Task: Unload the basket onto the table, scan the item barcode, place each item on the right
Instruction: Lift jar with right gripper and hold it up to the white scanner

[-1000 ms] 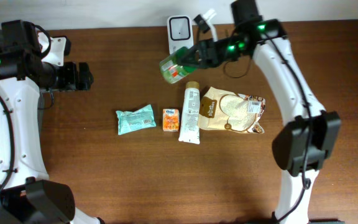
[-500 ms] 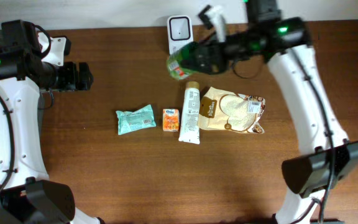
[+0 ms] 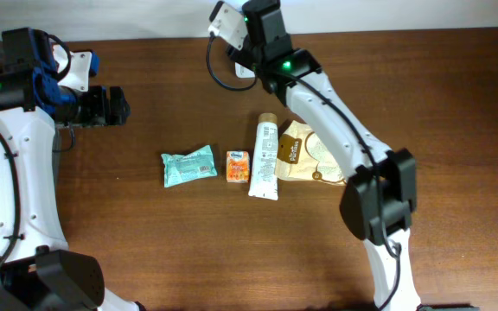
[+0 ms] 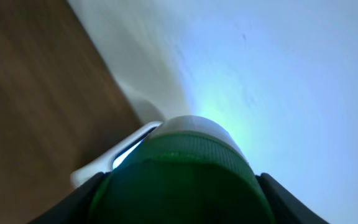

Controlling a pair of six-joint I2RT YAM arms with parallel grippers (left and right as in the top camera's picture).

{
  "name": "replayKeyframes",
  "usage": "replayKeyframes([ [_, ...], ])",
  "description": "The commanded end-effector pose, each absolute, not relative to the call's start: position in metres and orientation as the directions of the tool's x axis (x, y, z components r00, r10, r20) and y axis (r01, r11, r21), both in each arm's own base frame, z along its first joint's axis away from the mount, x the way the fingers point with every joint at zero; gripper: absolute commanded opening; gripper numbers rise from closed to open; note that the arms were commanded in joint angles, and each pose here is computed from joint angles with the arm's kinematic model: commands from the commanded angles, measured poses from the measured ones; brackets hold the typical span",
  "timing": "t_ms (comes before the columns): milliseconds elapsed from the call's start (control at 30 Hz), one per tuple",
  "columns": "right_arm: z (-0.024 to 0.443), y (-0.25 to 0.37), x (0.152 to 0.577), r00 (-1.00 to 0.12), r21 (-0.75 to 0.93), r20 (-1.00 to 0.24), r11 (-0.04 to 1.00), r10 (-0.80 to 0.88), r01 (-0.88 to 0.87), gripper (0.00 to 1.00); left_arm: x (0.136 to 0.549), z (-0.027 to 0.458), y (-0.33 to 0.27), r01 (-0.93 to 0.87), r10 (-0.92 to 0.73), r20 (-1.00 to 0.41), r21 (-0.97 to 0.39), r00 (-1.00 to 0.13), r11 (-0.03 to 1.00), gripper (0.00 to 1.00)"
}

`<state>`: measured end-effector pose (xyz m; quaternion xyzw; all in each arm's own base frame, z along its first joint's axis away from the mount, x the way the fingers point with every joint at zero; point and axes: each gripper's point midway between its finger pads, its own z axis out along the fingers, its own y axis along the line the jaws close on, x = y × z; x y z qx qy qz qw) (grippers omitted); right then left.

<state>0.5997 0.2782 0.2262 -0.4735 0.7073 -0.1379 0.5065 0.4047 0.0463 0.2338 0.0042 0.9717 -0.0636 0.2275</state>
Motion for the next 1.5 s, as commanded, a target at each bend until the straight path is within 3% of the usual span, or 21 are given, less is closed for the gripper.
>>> replayKeyframes([
  [0,0.206,0.275,0.627,0.068,-0.857,-0.341,0.281,-0.938,-0.431,0.55,0.406,0.233,0.045,0.059,-0.004,-0.445,-0.127,-0.896,0.990,0.99],
  [267,0.193,0.255,0.664,0.111,-0.967,-0.073,0.042,-0.991,-0.253,0.57,0.406,0.233,0.045,0.059,-0.004,-0.445,-0.127,-0.896,0.990,0.99],
  [500,0.166,0.257,0.655,0.137,-0.933,-0.048,-0.005,-0.989,-0.359,0.56,0.406,0.233,0.045,0.059,-0.004,-0.445,-0.127,-0.896,0.990,0.99],
  [767,0.178,0.261,0.656,0.135,-0.947,-0.058,0.012,-0.989,-0.322,0.57,0.406,0.233,0.045,0.059,-0.004,-0.445,-0.127,-0.896,0.990,0.99],
  [833,0.191,0.266,0.652,0.129,-0.946,-0.108,0.062,-0.986,-0.317,0.56,0.406,0.233,0.045,0.059,-0.004,-0.444,-0.127,-0.896,0.990,0.99],
  [1000,0.282,0.262,0.629,0.083,-0.891,-0.398,0.363,-0.914,-0.271,0.56,0.406,0.233,0.045,0.059,-0.004,-0.445,-0.127,-0.896,0.990,0.99],
  [1133,0.332,0.269,0.573,0.048,-0.687,-0.660,0.577,-0.750,-0.441,0.56,0.406,0.233,0.045,0.059,-0.004,-0.445,-0.127,-0.896,0.990,0.99],
  [1200,0.360,0.279,0.524,0.036,-0.522,-0.774,0.604,-0.632,-0.602,0.56,0.406,0.233,0.045,0.059,-0.004,-0.445,-0.127,-0.896,0.990,0.99],
  [1300,0.378,0.274,0.459,-0.030,-0.345,-0.828,0.551,-0.560,-0.760,0.55,0.406,0.233,0.045,0.059,-0.004,-0.444,-0.127,-0.896,0.990,0.99],
  [1400,0.365,0.243,0.418,-0.166,-0.242,-0.781,0.535,-0.603,-0.809,0.50,0.406,0.233,0.045,0.059,-0.004,-0.444,-0.127,-0.896,0.990,0.99],
  [1467,0.343,0.215,0.414,-0.280,-0.201,-0.716,0.574,-0.639,-0.794,0.49,0.406,0.233,0.045,0.059,-0.004,-0.444,-0.127,-0.896,0.990,0.99],
])
